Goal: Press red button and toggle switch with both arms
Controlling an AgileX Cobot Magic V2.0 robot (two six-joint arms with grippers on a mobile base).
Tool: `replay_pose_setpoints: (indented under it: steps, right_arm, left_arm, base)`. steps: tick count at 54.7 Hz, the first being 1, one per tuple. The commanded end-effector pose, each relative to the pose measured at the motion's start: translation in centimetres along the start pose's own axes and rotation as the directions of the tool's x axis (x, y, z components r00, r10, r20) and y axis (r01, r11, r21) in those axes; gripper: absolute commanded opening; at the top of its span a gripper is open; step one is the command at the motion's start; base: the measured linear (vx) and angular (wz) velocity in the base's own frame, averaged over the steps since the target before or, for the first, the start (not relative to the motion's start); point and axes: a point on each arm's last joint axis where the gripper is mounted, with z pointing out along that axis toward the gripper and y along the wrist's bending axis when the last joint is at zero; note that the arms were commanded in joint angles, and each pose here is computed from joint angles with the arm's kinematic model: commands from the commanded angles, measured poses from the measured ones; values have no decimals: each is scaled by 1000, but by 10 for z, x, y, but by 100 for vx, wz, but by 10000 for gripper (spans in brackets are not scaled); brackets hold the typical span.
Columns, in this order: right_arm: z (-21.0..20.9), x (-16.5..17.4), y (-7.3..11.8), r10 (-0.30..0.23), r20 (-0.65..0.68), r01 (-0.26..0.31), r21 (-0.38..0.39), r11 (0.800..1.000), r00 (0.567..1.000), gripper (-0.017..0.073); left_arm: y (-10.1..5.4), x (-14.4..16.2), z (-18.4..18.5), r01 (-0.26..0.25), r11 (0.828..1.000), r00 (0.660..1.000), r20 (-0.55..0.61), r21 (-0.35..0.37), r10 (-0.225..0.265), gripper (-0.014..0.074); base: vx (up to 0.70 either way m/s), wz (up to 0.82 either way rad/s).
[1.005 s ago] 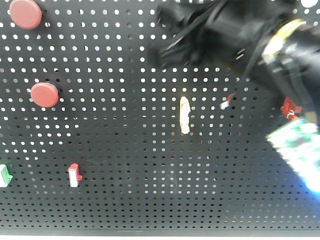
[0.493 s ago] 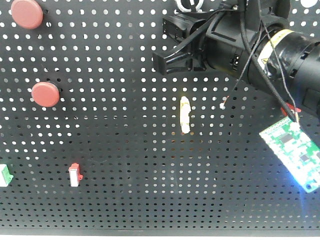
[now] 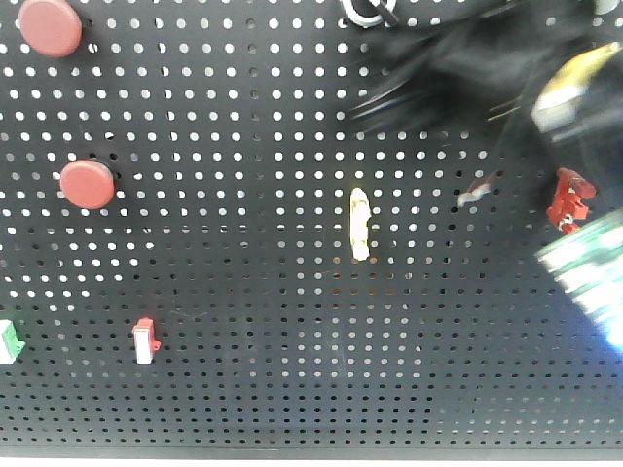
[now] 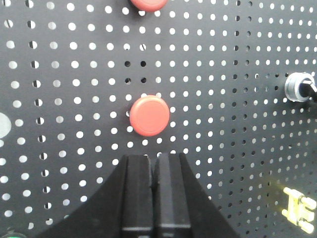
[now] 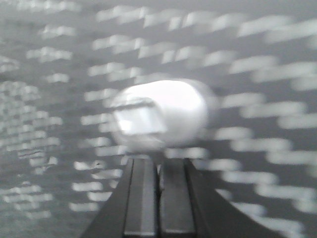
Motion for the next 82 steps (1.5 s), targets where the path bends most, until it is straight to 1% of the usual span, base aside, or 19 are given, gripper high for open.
replay_pose_setpoints:
  steps: [1, 3, 5, 11, 12, 20, 27, 38, 64, 65, 67, 69, 70, 72, 74, 76, 79, 82]
  right_arm:
    - [-17, -33, -4, 5, 173, -5, -1, 1000, 985, 0]
    - [-19, -35, 0, 8, 174, -6, -14, 1000, 985, 0]
    - [-22, -36, 5, 0, 171, 5, -29, 1000, 985, 0]
    - [-38, -46, 15, -53, 183, 65, -61, 996, 982, 0]
    - [-43, -48, 16, -54, 193, 68, -67, 995, 980, 0]
    - [-77, -58, 12, -47, 250, 67, -70, 995, 967, 0]
    - [-92, -55, 10, -48, 253, 67, -68, 995, 966, 0]
    - [-87, -52, 12, -50, 234, 68, -70, 995, 971, 0]
    - [-86, -51, 12, -50, 234, 68, -71, 995, 971, 0]
    - [-86, -51, 12, -50, 234, 68, -71, 995, 971, 0]
    - [-86, -51, 12, -50, 234, 68, -71, 995, 971, 0]
    - [-86, -51, 12, -50, 234, 68, -71, 995, 971, 0]
    - [-86, -51, 12, -50, 234, 68, -71, 995, 971, 0]
    - [-86, -51, 12, -50, 234, 68, -71, 995, 971, 0]
    - [-86, -51, 12, -50, 234, 68, -71, 995, 971, 0]
    - [-86, -51, 12, -50, 234, 68, -71, 995, 971, 0]
    - [-86, -51, 12, -50, 234, 68, -71, 995, 971, 0]
    - [-86, -51, 12, -50, 235, 68, -71, 995, 971, 0]
  left_arm:
    - [0, -15, -3, 9, 1000, 995, 102, -2, -8, 2]
    - [0, -15, -3, 9, 1000, 995, 102, -2, -8, 2]
    - [0, -15, -3, 9, 1000, 995, 100, -2, -8, 2]
    - [0, -15, -3, 9, 1000, 995, 101, -1, -9, 2]
    - [0, -15, -3, 9, 1000, 995, 101, -1, -9, 2]
    - [0, -15, -3, 9, 1000, 995, 101, -1, -9, 2]
    - [0, -15, -3, 9, 1000, 995, 101, -1, -9, 2]
    - [0, -15, -3, 9, 1000, 996, 94, -1, -9, 2]
    - [0, -15, -3, 9, 1000, 996, 94, -1, -9, 2]
    - [0, -15, -3, 6, 1000, 995, 96, -1, -5, 2]
    - [1, -15, -3, -24, 1000, 994, 104, -11, 25, 2]
    - [2, -13, -3, -86, 996, 990, 110, -32, 89, 2]
    - [3, -13, -4, -106, 994, 988, 112, -41, 110, 2]
    - [7, -9, -7, -159, 984, 980, 111, -76, 167, 2]
    - [11, -4, -13, -182, 977, 975, 107, -110, 194, 2]
    - [15, 1, -23, -175, 973, 975, 110, -153, 193, 2]
    - [20, 16, -38, -142, 968, 981, 104, -208, 166, 2]
    - [23, 36, -54, -139, 957, 981, 97, -255, 168, 2]
  base:
    - [0, 0]
    - [0, 0]
    - [0, 0]
    - [0, 0]
    - [0, 0]
    - [0, 0]
    - [0, 0]
    - [0, 0]
    - [0, 0]
    - [0, 0]
    - [0, 0]
    - [0, 0]
    - [0, 0]
    - [0, 0]
    - [0, 0]
    - [0, 0]
    - [0, 0]
    - [0, 0]
